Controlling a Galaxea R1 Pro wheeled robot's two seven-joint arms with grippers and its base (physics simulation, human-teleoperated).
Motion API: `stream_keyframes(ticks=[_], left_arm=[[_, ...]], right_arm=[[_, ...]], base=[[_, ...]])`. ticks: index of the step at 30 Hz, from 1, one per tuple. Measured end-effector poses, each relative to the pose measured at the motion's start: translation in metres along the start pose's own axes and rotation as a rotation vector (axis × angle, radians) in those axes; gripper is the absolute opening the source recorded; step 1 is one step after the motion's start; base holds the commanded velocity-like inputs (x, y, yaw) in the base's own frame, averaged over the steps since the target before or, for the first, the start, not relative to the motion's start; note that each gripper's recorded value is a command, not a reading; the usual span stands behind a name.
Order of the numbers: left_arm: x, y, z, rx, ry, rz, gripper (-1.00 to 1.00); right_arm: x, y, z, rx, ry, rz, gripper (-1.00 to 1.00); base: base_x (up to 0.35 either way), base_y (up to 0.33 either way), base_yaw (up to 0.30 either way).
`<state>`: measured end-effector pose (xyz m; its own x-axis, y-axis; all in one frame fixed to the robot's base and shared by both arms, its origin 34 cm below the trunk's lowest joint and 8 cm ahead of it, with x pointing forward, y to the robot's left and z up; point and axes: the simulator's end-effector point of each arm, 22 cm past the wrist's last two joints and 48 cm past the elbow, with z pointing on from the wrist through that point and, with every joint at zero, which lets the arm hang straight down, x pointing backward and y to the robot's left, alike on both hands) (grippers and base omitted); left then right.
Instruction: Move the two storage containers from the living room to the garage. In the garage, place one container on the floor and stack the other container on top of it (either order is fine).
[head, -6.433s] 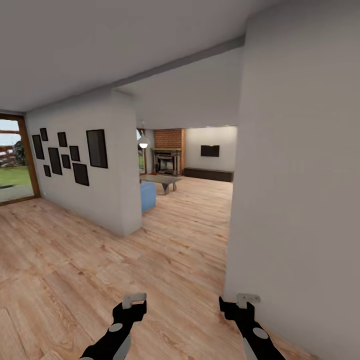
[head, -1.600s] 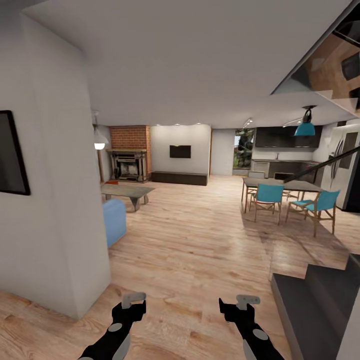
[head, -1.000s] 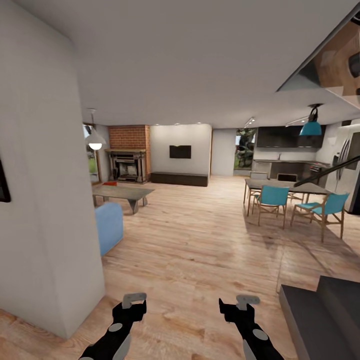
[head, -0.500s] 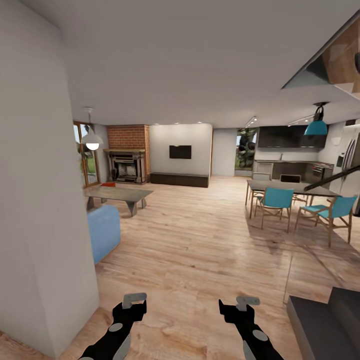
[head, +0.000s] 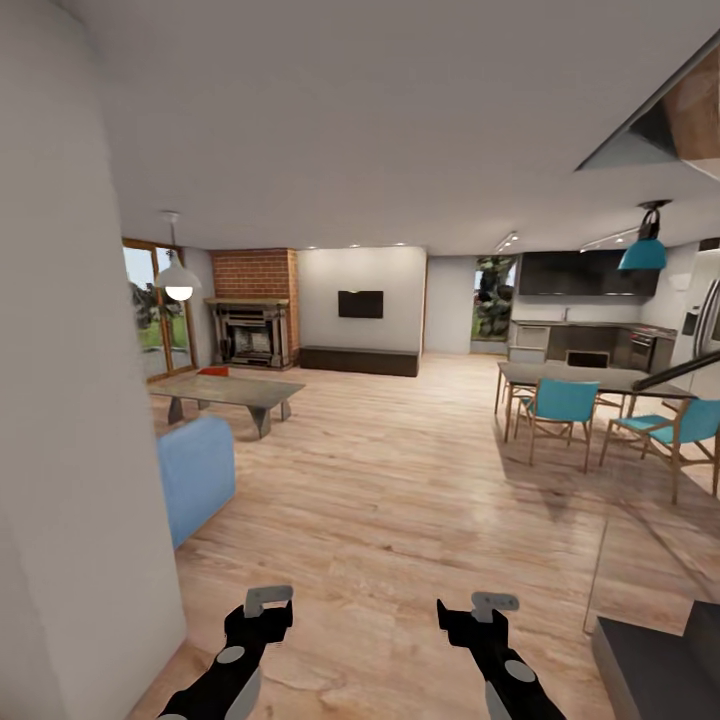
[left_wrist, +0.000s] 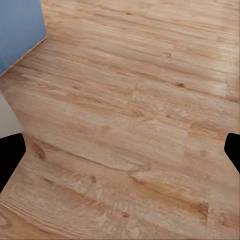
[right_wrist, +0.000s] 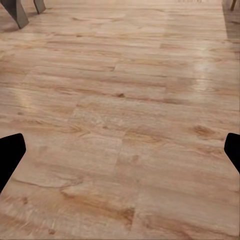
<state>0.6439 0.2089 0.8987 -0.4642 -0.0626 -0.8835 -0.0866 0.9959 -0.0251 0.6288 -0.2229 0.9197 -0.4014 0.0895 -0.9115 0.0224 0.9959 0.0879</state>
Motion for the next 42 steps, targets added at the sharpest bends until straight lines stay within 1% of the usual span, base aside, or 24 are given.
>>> stream_keyframes(ticks=[10,19,28,34,42], left_arm=[[-0.0001,-0.0005,0.0,0.001,0.0,0.0,1.0],[0.0,-0.0006,0.0,0.001,0.0,-0.001,1.0],[0.0,-0.0019,-0.0002,0.002,0.0,-0.002,1.0],[-0.0001,-0.0023,-0.0002,0.003,0.0,-0.002,1.0],[-0.0001,-0.0027,-0.0003,0.003,0.0,-0.003,1.0]], right_arm=[[0.0,0.0001,0.0,0.0,0.0,0.0,1.0],[0.0,0.0002,0.0,0.0,0.0,0.002,1.0],[0.0,0.0002,0.0,0.0,0.0,0.002,1.0],[0.0,0.0002,0.0,0.0,0.0,0.002,1.0],[0.0,0.0003,0.0,0.0,0.0,0.001,1.0]], base=[[0.331,0.0,0.0],[0.331,0.0,-0.187],[0.331,0.0,-0.011],[0.331,0.0,-0.141],[0.331,0.0,-0.018]])
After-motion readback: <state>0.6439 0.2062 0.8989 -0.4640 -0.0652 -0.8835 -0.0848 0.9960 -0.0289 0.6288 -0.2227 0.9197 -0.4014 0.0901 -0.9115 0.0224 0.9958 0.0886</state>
